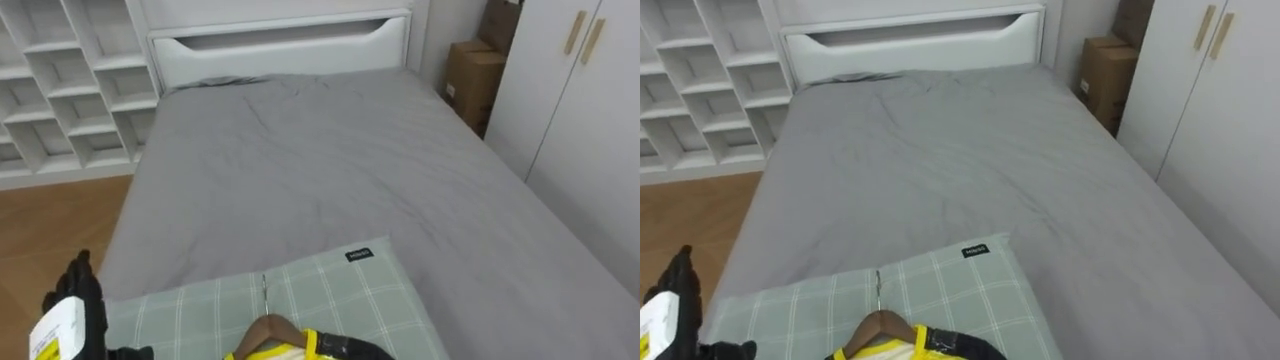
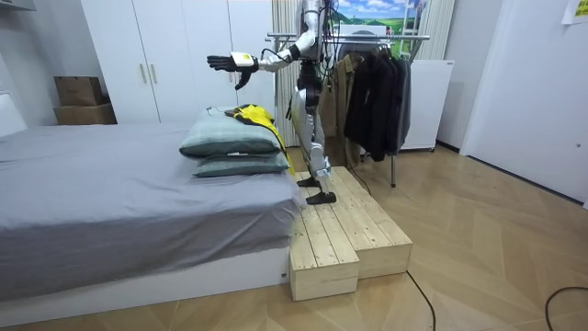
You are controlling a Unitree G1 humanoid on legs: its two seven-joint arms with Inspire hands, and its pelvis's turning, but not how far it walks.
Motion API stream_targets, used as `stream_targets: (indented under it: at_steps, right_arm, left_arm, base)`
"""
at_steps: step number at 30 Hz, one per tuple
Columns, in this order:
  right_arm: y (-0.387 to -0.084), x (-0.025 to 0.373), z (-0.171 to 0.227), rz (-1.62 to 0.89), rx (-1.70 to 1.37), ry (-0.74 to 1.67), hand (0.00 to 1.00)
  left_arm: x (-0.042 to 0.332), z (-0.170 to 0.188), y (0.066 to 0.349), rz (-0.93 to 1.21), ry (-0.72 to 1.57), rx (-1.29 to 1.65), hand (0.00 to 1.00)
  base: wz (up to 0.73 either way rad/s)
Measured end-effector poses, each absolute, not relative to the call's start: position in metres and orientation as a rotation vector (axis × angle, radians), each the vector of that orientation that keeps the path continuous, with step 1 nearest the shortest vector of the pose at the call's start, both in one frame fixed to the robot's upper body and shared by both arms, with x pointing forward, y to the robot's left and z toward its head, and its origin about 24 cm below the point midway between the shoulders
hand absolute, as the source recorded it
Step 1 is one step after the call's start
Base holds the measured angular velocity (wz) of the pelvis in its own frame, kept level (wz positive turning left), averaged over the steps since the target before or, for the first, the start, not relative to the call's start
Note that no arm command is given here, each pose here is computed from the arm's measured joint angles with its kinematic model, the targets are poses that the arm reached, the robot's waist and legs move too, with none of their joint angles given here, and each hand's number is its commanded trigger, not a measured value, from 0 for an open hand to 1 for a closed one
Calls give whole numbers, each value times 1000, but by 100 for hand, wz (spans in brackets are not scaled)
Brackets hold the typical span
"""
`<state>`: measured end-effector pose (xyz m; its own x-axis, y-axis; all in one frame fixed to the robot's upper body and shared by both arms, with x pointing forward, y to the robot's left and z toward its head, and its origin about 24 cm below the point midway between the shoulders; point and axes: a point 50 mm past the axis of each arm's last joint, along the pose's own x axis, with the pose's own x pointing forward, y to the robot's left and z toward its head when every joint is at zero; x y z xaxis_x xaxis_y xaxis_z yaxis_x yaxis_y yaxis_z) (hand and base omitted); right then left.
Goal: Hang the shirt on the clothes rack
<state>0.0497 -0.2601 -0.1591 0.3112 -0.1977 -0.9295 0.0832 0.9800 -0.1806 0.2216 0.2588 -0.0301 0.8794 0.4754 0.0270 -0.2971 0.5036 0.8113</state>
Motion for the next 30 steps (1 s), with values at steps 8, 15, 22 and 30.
stream_targets:
  at_steps: [8, 15, 22, 30]
  right_arm:
    - [-258, 50, -160, -175, -94, 1248, 0]
    - [-256, 40, -163, -156, -105, 1320, 0]
    - [-252, 48, -163, -133, -141, 1313, 0]
    - [-248, 59, -163, -107, -158, 1298, 0]
  left_arm:
    - [248, -19, 240, 365, 148, 952, 0]
    - [248, -34, 236, 273, 252, 975, 0]
    - [251, -48, 238, 230, 340, 1006, 0]
    - [262, -47, 240, 223, 367, 1011, 0]
  base:
    - [-12]
    - [-1]
    - [0]
    - [-2]
